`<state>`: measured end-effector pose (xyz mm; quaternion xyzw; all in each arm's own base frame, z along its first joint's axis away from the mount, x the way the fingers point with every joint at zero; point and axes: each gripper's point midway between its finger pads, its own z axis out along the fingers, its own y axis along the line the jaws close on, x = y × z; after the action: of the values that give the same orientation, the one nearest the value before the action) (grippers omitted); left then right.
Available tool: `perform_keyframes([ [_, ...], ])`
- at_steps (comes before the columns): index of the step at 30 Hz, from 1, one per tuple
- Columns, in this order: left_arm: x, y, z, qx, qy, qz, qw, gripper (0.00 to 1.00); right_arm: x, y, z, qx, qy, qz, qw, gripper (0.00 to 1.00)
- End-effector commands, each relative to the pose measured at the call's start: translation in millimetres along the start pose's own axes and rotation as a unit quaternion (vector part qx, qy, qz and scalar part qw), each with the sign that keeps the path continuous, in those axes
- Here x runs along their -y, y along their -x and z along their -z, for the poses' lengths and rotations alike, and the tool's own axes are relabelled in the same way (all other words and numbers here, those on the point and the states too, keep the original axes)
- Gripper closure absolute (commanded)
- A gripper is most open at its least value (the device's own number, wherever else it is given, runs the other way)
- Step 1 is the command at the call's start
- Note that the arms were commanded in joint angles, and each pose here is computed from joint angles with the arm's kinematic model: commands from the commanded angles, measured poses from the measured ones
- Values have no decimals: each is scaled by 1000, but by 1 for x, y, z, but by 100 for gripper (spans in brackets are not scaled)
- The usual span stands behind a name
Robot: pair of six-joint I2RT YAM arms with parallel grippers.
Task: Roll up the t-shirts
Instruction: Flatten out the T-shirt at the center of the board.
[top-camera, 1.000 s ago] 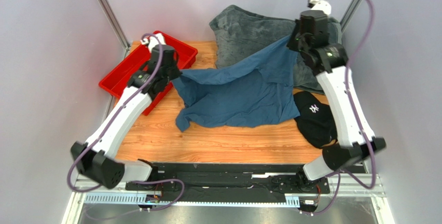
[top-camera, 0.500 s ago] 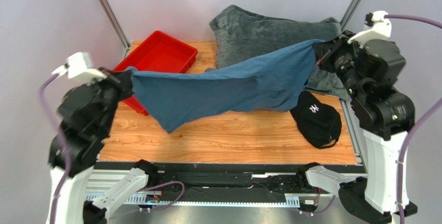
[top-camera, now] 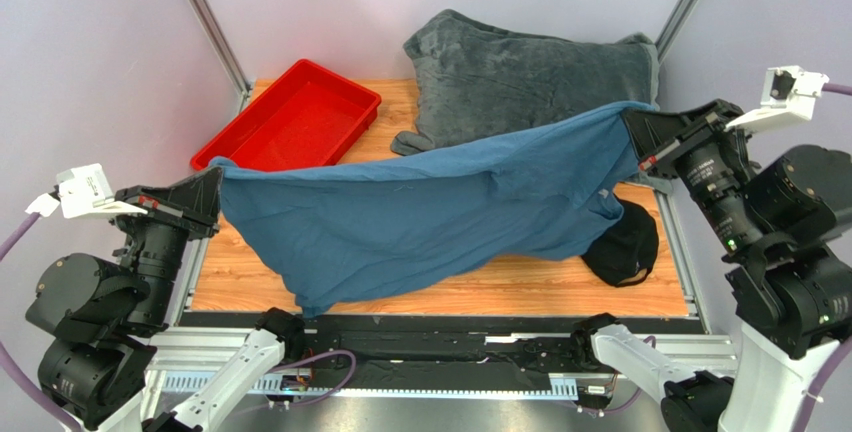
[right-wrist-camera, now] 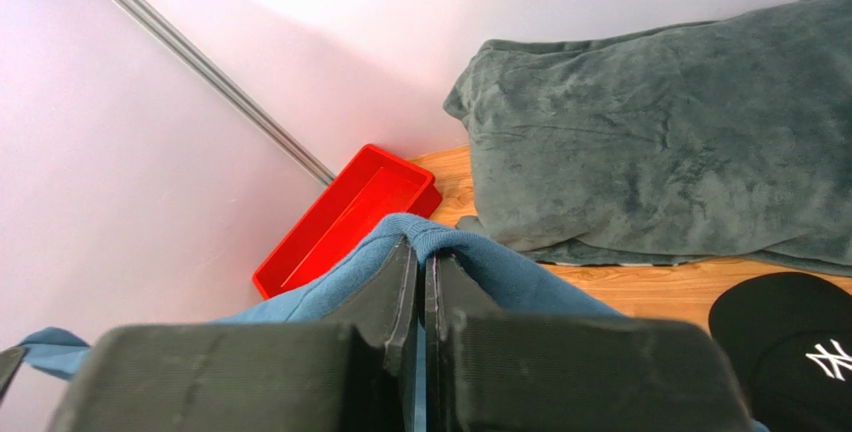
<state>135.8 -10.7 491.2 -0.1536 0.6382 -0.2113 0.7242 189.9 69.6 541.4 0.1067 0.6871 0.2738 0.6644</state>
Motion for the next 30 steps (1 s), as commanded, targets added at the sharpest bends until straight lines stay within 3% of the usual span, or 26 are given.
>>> perform_keyframes([
  [1,-2,11,20,19,-13,9,1000,100,-13,12,26,19,30,-11,999,100],
  [8,-4,37,40,58,-15,12,998,100,-29,21,56,29,70,-23,997,100],
  [14,-7,23,2,46,22,-12,999,100,-24,12,12,9,52,-16,998,100],
  [17,-6,-3,-45,12,52,-39,998,100,-10,-10,-43,-19,26,-6,999,100],
  [21,-6,-63,-139,-49,98,-94,990,100,26,-50,-135,-65,-35,17,997,100],
  [25,-4,-114,-224,-82,103,-105,986,100,51,-79,-225,-96,-37,6,995,100],
  [26,-6,-126,-239,-89,105,-105,985,100,75,-105,-259,-125,-60,3,990,100],
  [29,-19,-169,-294,-123,114,-100,981,100,98,-106,-300,-130,-69,-14,989,100],
  [30,-32,-190,-317,-143,129,-103,976,100,119,-129,-323,-154,-83,-23,984,100],
])
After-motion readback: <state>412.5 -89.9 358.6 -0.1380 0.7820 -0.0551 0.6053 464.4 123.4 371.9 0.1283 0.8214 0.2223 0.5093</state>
